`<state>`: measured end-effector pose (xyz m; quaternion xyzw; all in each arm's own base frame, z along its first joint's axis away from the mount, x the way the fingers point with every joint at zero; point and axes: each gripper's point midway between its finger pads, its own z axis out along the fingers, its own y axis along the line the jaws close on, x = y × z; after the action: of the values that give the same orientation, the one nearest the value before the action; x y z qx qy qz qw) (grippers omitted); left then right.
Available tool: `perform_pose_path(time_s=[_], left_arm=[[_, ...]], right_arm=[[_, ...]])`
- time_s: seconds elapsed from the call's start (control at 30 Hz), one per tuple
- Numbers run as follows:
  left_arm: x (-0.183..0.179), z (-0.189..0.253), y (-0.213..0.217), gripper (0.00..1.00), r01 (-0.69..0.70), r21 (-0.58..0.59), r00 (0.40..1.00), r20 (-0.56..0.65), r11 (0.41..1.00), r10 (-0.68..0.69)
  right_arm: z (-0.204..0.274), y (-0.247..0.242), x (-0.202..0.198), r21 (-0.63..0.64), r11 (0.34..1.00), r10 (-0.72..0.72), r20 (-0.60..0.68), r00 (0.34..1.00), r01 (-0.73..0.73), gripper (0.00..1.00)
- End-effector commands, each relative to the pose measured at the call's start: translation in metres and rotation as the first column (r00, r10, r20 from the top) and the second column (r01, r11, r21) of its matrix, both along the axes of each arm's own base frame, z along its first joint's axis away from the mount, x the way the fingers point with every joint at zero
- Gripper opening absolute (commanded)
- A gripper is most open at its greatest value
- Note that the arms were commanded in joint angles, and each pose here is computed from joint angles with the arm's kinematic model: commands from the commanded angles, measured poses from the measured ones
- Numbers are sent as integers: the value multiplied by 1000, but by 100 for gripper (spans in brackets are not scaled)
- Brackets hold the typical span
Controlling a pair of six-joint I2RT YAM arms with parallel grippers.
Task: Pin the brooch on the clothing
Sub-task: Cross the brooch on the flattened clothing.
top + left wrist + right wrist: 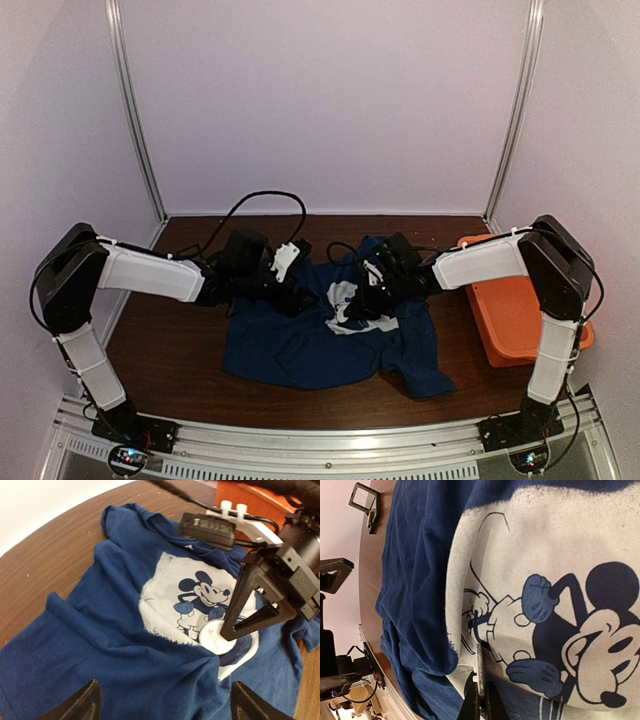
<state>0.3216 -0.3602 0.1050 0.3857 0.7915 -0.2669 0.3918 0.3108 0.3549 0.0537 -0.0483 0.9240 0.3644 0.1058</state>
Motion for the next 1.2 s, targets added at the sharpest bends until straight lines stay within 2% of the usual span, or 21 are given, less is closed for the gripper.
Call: perform_pose_path(time_s=[0.0,0.37,0.87,1.17], left_arm=[[-4,-21,10,97,-87,51,996,-26,995,88],[-8,-8,-6,98,-70,37,997,36,997,69],[-13,-21,-21,98,-12,143,998,67,990,2],[-4,-41,-23,98,-24,208,997,82,978,8]], right_arm=[[10,-9,3,-6,1000,-5,36,999,5,0],[16,-8,1,2,1000,0,37,999,0,0],[28,-8,1,-9,1000,3,53,999,-3,0],[40,-2,6,-22,1000,-2,81,997,4,0]])
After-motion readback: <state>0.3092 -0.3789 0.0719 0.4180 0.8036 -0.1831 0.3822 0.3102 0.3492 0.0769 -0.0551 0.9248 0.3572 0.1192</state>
